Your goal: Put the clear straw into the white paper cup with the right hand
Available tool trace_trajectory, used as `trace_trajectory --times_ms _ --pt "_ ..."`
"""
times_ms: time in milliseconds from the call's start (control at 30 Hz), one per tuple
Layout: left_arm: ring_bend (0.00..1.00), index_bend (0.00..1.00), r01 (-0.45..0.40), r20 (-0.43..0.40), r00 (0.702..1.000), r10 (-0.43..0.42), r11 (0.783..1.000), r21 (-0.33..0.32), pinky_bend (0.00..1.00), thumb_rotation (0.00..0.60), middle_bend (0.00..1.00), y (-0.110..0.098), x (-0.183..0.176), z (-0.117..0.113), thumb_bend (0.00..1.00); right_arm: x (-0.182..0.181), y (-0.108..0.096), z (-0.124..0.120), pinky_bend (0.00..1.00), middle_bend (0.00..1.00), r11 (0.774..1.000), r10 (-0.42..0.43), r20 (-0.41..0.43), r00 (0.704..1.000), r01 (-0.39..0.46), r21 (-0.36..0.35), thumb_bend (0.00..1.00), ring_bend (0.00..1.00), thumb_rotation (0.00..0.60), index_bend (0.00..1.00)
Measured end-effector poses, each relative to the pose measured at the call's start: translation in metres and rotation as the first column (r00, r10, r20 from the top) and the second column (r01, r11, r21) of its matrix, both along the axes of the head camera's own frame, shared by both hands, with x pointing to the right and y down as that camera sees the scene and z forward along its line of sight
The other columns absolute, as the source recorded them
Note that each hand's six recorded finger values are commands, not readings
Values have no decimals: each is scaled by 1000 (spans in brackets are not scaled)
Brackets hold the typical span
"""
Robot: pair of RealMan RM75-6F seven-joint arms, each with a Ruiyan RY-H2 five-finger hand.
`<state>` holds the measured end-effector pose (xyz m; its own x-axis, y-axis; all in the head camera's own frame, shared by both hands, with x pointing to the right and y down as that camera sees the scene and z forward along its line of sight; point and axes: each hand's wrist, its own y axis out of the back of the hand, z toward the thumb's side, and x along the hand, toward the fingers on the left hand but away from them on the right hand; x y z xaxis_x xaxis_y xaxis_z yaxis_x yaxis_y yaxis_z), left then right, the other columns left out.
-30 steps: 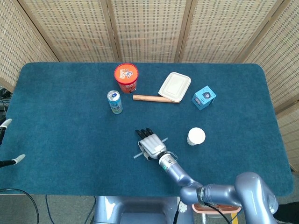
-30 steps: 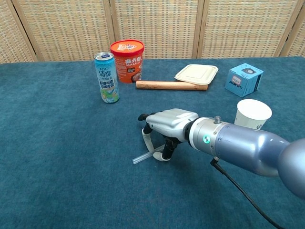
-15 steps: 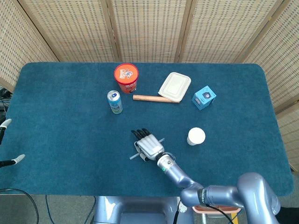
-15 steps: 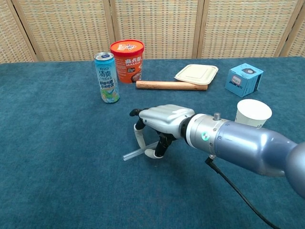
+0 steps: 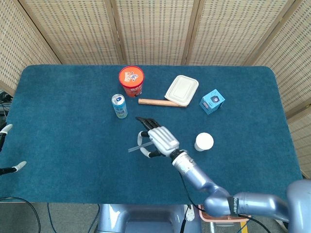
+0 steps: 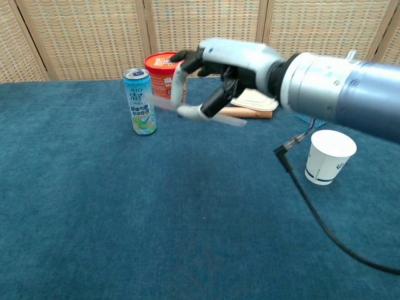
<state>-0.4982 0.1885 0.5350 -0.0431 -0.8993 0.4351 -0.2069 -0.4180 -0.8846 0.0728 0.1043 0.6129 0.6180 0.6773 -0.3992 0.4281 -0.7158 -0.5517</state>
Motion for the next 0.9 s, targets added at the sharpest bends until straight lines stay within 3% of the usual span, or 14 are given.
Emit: trace_trajectory --times_ms 200,433,667,900 --pt "0 0 -15 -4 1000 15 1000 8 0 600 0 2 4 -2 59 50 -26 -25 0 0 984 172 96 980 -165 -70 469 0 600 708" --pt "0 0 -22 -7 1000 22 1000 12 0 600 0 4 7 -3 60 104 -31 -25 0 0 920 357 163 920 -316 -231 469 0 600 708" --pt "0 0 -26 -5 1000 26 1000 10 0 600 0 5 8 -2 60 146 -25 -8 0 0 852 466 179 866 -384 -357 469 0 600 708" --pt "0 0 -23 -3 1000 23 1000 9 0 600 0 5 8 -2 59 170 -18 17 0 0 821 495 154 855 -402 -406 469 0 600 708"
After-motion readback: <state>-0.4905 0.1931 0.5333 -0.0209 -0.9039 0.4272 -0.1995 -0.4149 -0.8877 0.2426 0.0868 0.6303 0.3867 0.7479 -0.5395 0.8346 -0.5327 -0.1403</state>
